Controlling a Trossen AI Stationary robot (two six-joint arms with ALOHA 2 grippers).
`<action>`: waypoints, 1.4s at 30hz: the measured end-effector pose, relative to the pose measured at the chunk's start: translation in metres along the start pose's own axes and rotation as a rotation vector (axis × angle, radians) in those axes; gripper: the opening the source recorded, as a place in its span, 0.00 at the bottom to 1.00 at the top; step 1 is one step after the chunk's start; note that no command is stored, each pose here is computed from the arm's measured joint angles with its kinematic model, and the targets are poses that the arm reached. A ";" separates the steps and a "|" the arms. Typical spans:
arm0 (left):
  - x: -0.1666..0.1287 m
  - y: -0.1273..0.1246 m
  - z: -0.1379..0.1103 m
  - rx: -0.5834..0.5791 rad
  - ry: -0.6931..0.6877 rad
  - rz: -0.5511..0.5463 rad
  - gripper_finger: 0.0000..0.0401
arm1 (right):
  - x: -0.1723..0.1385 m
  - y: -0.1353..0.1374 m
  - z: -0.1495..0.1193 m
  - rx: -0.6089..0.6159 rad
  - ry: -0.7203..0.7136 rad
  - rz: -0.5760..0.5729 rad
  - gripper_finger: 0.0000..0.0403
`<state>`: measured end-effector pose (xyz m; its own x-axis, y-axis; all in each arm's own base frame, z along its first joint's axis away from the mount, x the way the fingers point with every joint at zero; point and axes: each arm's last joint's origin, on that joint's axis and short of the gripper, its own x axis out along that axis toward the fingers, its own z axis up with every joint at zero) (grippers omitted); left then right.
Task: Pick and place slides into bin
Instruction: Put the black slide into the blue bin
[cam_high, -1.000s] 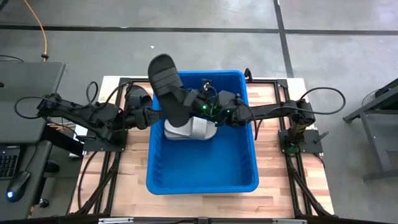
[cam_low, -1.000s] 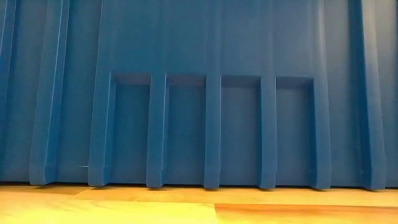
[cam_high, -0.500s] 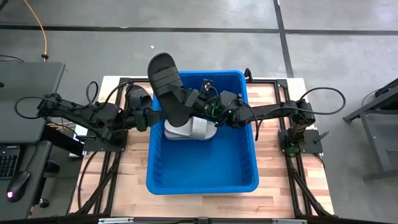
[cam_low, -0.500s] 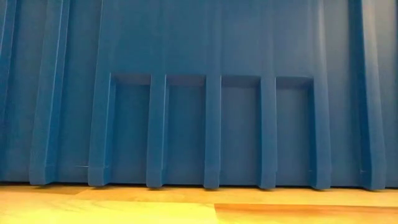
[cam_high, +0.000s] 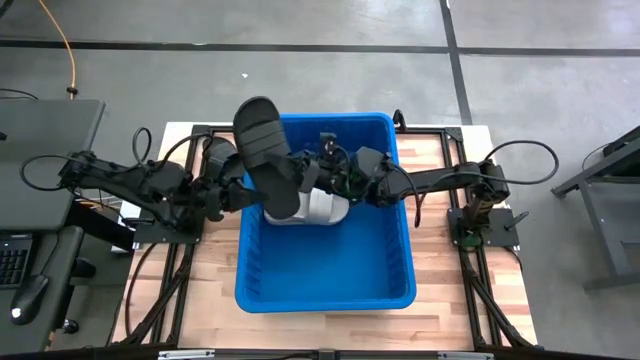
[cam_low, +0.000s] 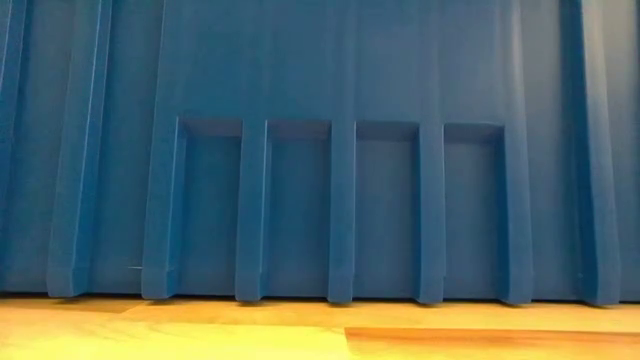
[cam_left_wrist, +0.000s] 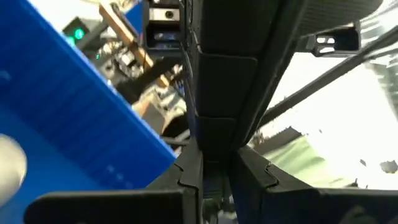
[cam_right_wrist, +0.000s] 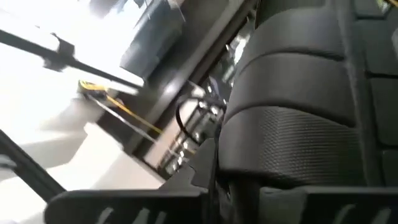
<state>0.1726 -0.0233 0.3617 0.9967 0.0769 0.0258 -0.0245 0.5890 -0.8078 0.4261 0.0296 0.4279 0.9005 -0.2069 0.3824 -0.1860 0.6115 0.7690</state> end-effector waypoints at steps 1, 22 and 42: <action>-0.002 0.001 0.000 -0.003 0.018 0.004 0.09 | -0.001 0.000 0.000 -0.007 0.023 -0.010 0.07; -0.082 0.010 0.004 -0.128 0.400 -0.092 0.09 | -0.047 0.004 0.044 -0.116 0.546 -0.287 0.56; -0.048 0.009 -0.013 -0.250 0.645 -0.097 0.09 | -0.051 -0.009 0.054 -0.134 0.611 -0.351 0.59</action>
<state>0.1252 -0.0327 0.3458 0.8420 -0.5057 -0.1879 0.0081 0.3601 -0.9329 0.3608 -0.0065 0.4285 0.9646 0.0321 -0.2619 0.1698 0.6843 0.7092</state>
